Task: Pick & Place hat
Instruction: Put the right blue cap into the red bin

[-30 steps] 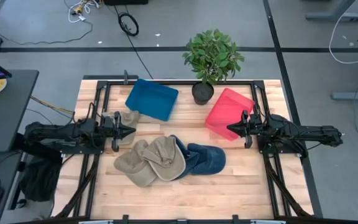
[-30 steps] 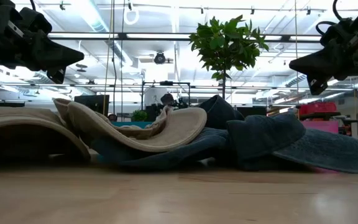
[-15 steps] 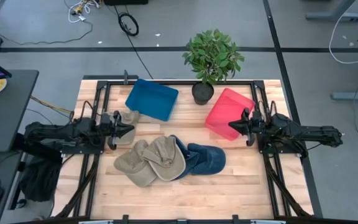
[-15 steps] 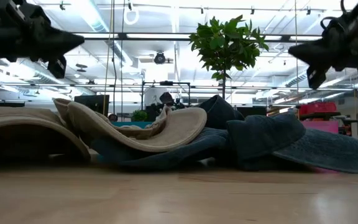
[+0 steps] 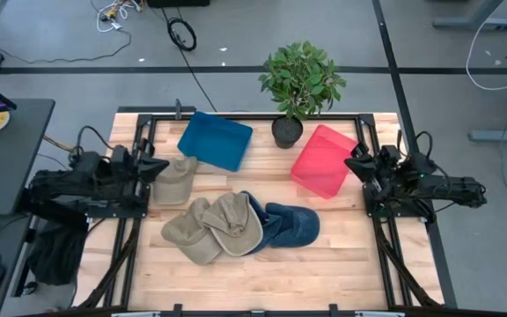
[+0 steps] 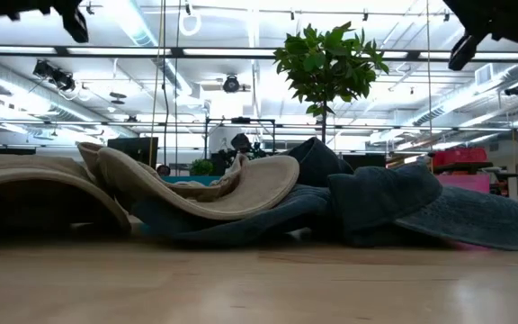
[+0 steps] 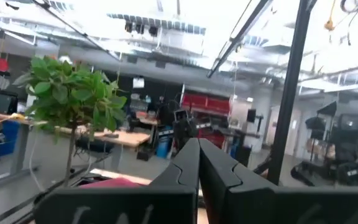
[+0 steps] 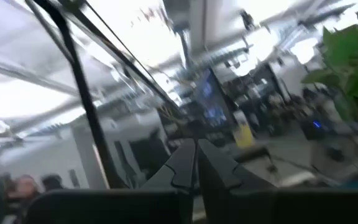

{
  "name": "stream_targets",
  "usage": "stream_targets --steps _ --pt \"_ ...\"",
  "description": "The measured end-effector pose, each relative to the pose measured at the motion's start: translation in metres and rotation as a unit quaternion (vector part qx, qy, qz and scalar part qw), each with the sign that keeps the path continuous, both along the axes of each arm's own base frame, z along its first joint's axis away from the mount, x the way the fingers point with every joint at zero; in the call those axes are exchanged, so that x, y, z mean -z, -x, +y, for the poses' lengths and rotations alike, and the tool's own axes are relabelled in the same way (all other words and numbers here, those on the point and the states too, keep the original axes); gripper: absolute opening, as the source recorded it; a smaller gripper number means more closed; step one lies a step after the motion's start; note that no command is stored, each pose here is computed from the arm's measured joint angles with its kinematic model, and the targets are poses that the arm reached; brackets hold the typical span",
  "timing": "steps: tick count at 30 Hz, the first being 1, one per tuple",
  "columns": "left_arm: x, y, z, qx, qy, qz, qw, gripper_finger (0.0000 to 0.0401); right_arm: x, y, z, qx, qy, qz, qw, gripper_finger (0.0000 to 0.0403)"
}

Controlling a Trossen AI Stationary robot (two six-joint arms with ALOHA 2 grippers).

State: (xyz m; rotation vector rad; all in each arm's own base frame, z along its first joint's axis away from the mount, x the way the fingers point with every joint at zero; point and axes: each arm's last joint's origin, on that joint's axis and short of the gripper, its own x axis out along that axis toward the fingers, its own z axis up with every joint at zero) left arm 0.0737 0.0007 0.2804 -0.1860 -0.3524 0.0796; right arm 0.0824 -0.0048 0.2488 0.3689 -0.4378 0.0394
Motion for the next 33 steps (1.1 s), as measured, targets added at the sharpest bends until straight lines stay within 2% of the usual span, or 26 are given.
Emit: stream_targets --steps 4,8,13,17,20,23,26,28,31,33 --pt "-0.014 -0.003 0.0 -0.001 -0.011 0.068 0.998 0.0007 -0.015 -0.005 -0.001 0.005 -0.001 0.054 0.999 0.0025" --pt "-0.011 -0.014 -0.001 -0.001 -0.015 0.123 0.992 0.0007 -0.019 -0.018 0.0 -0.006 -0.001 0.098 0.995 0.0025" --pt "-0.008 -0.024 -0.001 -0.004 -0.032 0.149 0.988 0.0007 -0.015 -0.033 0.006 -0.053 0.007 0.144 0.988 0.0025" --pt "-0.005 -0.029 -0.002 -0.001 -0.02 0.161 0.987 0.0007 -0.006 -0.045 0.015 -0.107 -0.052 0.188 0.975 0.0025" --pt "-0.004 -0.032 -0.002 0.003 0.0 0.169 0.986 0.0007 0.004 -0.058 0.028 -0.136 -0.05 0.233 0.962 0.0025" --pt "-0.003 -0.034 -0.002 0.003 0.001 0.172 0.985 0.0007 0.011 -0.067 0.041 -0.144 -0.025 0.252 0.957 0.0025" --pt "-0.003 -0.033 -0.002 0.003 0.0 0.171 0.985 0.0007 0.013 -0.071 0.049 -0.134 0.029 0.251 0.958 0.0025" --pt "-0.003 -0.034 -0.002 0.005 -0.013 0.174 0.985 0.0007 0.013 -0.072 0.05 -0.101 0.064 0.248 0.961 0.0025" --pt "-0.001 -0.036 -0.005 0.02 -0.092 0.194 0.976 0.0007 0.012 -0.073 0.047 -0.035 0.079 0.242 0.966 0.0025" --pt "0.003 -0.042 -0.007 0.026 -0.121 0.214 0.969 0.0007 0.01 -0.075 0.043 -0.005 0.083 0.231 0.969 0.0025"
